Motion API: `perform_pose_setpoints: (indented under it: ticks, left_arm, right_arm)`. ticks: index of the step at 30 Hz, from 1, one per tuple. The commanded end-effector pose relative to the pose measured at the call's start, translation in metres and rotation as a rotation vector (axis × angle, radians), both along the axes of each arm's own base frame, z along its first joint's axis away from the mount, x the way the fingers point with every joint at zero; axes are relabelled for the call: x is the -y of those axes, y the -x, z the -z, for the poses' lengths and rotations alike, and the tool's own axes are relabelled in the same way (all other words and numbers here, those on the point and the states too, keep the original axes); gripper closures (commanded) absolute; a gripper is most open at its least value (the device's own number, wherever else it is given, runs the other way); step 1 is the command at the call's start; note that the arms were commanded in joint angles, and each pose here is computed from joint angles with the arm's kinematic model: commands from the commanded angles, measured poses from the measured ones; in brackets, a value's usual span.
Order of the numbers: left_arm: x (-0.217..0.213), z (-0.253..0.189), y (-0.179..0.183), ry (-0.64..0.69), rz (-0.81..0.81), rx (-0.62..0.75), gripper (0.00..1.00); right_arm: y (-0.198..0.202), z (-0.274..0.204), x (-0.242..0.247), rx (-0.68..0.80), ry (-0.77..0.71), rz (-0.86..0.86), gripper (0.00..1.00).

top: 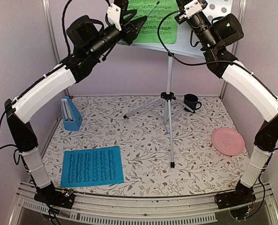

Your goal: Set up the instrument practice props

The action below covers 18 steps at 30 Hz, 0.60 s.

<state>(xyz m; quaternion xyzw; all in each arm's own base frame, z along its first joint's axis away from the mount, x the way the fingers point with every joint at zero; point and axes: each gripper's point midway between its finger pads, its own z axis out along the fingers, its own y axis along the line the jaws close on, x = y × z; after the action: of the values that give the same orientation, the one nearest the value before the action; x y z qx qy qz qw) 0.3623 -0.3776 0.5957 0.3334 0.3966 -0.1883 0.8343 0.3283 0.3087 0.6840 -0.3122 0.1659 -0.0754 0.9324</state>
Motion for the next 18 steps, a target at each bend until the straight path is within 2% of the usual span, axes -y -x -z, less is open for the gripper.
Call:
perform_pose_setpoints:
  ticks: [1, 15, 18]
  left_arm:
    - [0.006, -0.009, -0.005, 0.005, -0.061, 0.039, 0.55]
    - [0.016, 0.001, -0.030, -0.061, -0.144, 0.029, 0.61]
    - [0.018, 0.004, -0.030, -0.074, -0.140, 0.038, 0.66]
  right_arm:
    - [0.003, -0.015, 0.014, 0.025, -0.087, 0.003, 1.00]
    - [-0.006, -0.012, 0.015, 0.024, -0.135, 0.018, 1.00]
    - [-0.008, -0.011, 0.015, 0.021, -0.133, 0.020, 1.00]
